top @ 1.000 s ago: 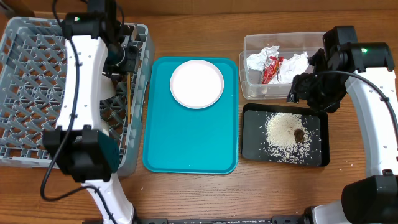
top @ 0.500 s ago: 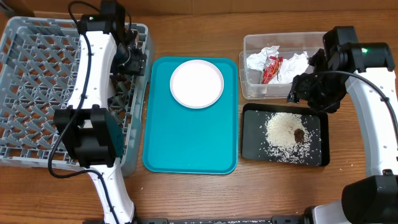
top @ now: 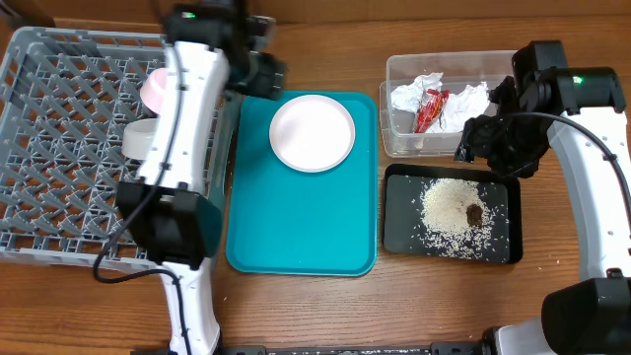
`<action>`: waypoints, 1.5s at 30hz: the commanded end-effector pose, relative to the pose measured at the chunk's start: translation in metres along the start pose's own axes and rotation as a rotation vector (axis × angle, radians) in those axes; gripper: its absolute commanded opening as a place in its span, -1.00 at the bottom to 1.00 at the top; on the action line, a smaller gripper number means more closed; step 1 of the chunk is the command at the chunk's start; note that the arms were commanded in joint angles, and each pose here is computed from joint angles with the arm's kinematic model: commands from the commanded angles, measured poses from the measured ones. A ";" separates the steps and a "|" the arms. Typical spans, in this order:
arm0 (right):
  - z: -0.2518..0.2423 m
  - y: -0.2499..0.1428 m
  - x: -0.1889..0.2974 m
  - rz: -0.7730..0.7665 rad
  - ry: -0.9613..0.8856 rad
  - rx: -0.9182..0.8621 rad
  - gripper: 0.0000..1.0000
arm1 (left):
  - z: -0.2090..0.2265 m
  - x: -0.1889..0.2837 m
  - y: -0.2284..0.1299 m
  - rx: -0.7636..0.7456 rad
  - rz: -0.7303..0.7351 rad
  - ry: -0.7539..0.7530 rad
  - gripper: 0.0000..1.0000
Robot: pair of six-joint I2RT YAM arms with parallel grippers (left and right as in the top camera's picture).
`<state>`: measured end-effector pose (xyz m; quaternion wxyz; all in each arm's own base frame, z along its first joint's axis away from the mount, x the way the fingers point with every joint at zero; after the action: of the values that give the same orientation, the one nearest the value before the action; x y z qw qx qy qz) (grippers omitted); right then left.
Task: Sort waste into correct bins and load items into the dishwasher
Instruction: 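Reach the left gripper to the rim of the white plate, then grasp the white plate rim with the left gripper and tilt it up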
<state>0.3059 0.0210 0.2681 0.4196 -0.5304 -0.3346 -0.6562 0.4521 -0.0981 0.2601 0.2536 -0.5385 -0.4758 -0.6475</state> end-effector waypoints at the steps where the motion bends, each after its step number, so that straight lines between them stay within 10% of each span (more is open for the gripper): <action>1: 0.003 0.000 0.011 -0.047 0.024 0.013 0.39 | -0.037 0.000 0.014 -0.077 -0.042 -0.042 0.63; 28: 0.005 0.003 0.012 -0.061 0.031 0.016 0.39 | -0.138 -0.153 -0.059 -0.384 0.182 0.005 0.35; 33: 0.005 0.003 0.012 -0.061 0.031 0.016 0.39 | -0.134 -0.169 -0.082 -0.413 0.243 0.018 0.11; 39: 0.005 0.002 0.012 -0.060 0.031 0.016 0.39 | -0.130 -0.171 -0.088 -0.422 0.270 0.056 -0.85; 45: 0.004 0.001 0.012 -0.053 0.027 0.015 0.39 | -0.131 -0.155 -0.066 -0.383 0.224 0.066 -0.92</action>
<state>0.3095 0.0210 0.2685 0.4161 -0.5231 -0.3392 -0.6619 0.3775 -0.2121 0.0916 0.2206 -0.6053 -0.2588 -0.7197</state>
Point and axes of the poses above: each gripper's point midway between its finger pads, its own x axis back along the fingers, its own z axis along the line the jaws close on, y = z × x, the point moved 8 cm from there along x, back along the fingers, and after that the axes turned 13 degrees about -x, right-handed, at the moved point
